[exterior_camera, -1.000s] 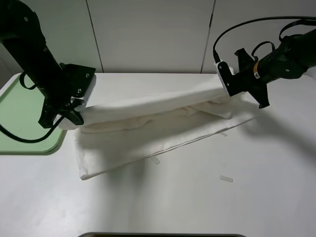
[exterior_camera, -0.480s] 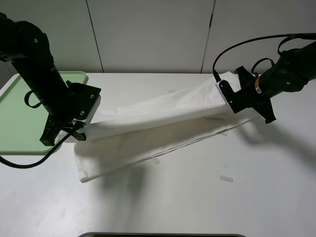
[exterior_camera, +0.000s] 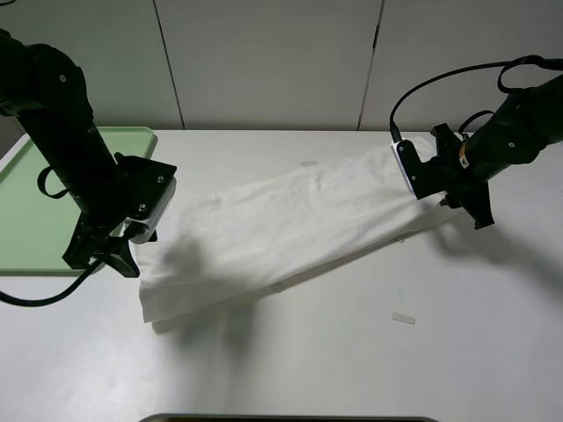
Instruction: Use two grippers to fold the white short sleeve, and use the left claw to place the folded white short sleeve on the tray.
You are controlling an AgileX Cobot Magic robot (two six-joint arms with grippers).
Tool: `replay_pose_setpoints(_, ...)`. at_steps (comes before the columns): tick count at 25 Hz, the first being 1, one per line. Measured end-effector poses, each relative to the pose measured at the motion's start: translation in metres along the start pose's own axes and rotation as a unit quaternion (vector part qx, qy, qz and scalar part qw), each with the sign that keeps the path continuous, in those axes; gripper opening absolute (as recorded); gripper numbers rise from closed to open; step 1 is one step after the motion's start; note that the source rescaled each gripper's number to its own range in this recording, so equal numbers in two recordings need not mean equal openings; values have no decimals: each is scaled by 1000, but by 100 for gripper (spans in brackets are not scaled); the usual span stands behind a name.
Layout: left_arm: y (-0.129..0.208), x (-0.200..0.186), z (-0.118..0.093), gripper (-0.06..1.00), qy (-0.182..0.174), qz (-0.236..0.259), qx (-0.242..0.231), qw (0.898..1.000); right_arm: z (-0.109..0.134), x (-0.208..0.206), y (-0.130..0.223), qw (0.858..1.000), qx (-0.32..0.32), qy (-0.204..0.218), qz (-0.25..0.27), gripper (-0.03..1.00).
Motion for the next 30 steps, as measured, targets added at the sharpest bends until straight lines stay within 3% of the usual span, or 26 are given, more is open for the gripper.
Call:
replay_pose_setpoints(1,-1,0,0,54,-1,-4,-3,1000,0,0,0,1000,4,0,-1,40)
replay_pose_setpoints(2,-1,0,1,59,-4,-6,-3,1000,0,0,0,1000,7,-1,-1,53)
replay_pose_setpoints(3,-2,0,2,61,-7,-7,-4,1000,-1,0,-1,1000,18,4,-5,74)
replay_pose_setpoints(6,-3,0,7,63,-26,-13,-4,1000,-7,0,-3,999,38,25,-14,91)
replay_pose_setpoints(11,-8,-3,24,63,-90,-35,-36,995,-19,-9,-1,997,44,65,-18,96)
replay_pose_setpoints(15,-16,-18,43,63,-175,-84,-117,974,-35,-29,5,991,66,114,-14,96)
replay_pose_setpoints(16,-19,-30,48,63,-208,-108,-142,962,-39,-36,7,988,77,130,-13,96)
replay_pose_setpoints(18,-22,-44,49,63,-232,-129,-157,951,-52,-56,13,980,105,171,-13,96)
replay_pose_setpoints(23,-24,-62,46,63,-256,-149,-159,942,-66,-89,22,961,158,227,-16,96)
replay_pose_setpoints(25,-26,-91,39,63,-291,-176,-151,928,-70,-101,26,954,176,242,-16,96)
replay_pose_setpoints(30,-27,-148,14,63,-351,-231,-141,896,-81,-160,40,916,251,314,-20,97)
Point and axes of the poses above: a point on each arm's last joint axis where the gripper is mounted, x pointing out along that axis toward the gripper, z along the wrist's bending axis when the last joint is at zero, y = z × x, the point moved 4 cm from there along x, pointing out along that axis toward the gripper, and after that the axes turned 13 degrees about -x, right-handed, at the moved point
